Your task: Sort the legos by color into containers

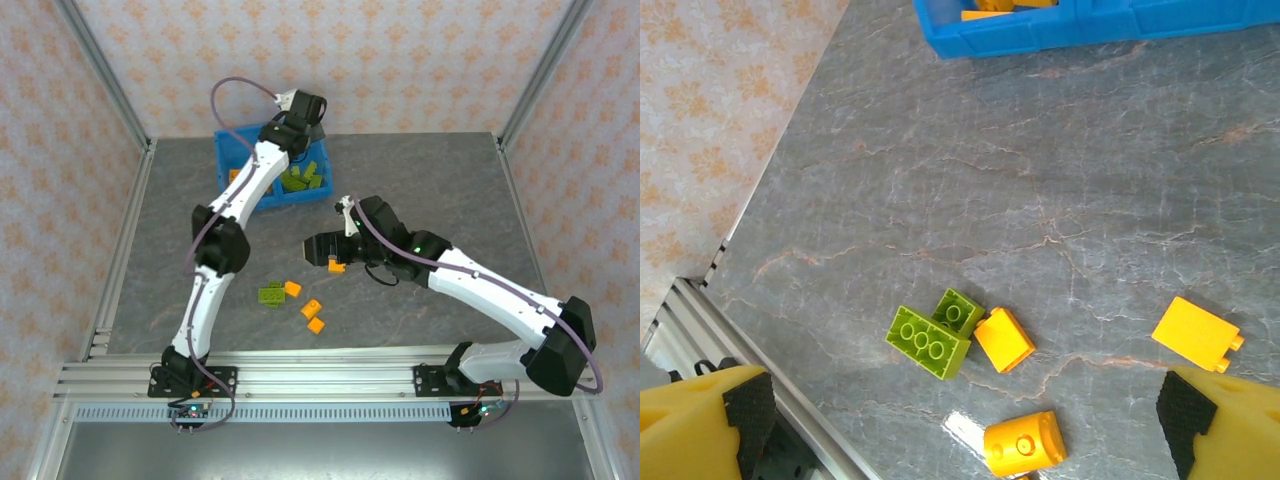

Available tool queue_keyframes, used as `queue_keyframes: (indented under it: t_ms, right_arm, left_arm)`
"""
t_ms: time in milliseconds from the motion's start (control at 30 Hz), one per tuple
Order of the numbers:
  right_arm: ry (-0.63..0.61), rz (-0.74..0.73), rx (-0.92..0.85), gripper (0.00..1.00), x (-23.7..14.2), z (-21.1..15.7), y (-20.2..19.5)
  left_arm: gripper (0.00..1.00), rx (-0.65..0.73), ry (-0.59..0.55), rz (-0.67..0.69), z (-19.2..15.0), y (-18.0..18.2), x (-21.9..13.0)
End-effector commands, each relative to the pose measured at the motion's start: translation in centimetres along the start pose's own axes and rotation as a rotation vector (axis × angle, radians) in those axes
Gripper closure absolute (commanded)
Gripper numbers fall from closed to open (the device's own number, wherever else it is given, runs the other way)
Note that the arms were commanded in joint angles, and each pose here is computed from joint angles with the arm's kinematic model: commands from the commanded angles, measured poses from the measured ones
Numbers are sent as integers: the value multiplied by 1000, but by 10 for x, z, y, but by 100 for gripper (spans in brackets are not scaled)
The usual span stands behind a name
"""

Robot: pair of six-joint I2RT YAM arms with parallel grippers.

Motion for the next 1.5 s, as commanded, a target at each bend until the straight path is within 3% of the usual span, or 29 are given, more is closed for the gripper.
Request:
queue_keyframes:
  t_ms: [0, 100, 167, 367, 533, 633, 733, 933, 1000, 1067, 1133, 1200, 1467]
  right_arm:
    - [-63, -26, -27, 1, -16, 10, 0]
    - [-59, -24, -32, 1, -13, 10, -1]
    - [-49, -25, -38, 1, -11, 10, 0]
    - [-43, -33, -23, 1, -7, 11, -1]
    - [-30, -133, 8, 1, -4, 4, -17]
    - [-8, -273, 21, 1, -2, -6, -38]
    - [71, -368, -14, 1, 4, -19, -53]
    - [191, -530, 26, 1, 33, -39, -80]
    - [246, -559, 66, 0, 50, -46, -84]
    - [298, -586, 125, 3, 71, -56, -89]
    - [331, -621, 182, 7, 88, -64, -94]
    - [358, -643, 229, 11, 103, -73, -98]
    - [423, -676, 245, 16, 130, -87, -103]
  left_arm:
    - [69, 29, 39, 90, 1, 28, 13]
    - [63, 62, 62, 25, -7, 22, 26]
    - [54, 67, 51, 13, -6, 19, 28]
    - [40, 67, 45, -44, 11, 6, 3]
    - [36, 74, 93, -115, 28, -10, -69]
    - [36, 127, 90, -182, 23, -11, -129]
    - [31, 199, 14, -343, 24, -2, -211]
    - [12, 440, 70, -488, -20, 77, -309]
    - [1, 582, 144, -594, -48, 100, -335]
    - [0, 842, 270, -794, -91, 125, -368]
    - [0, 1049, 364, -908, -126, 154, -388]
    - [0, 1172, 377, -932, -146, 178, -392]
    - [0, 1367, 348, -1214, -206, 215, -389]
Point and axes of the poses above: each hand's point on the last joint's axis, 136 mm out from that joint toward the fingers, its own x axis out along the fingers, its own y axis along the line the jaws close on, z = x × y, the point moved 4 cm from there along -x, back along the fingers, and after that the axes turned 10 degrees about -x, right-handed, at the moved point
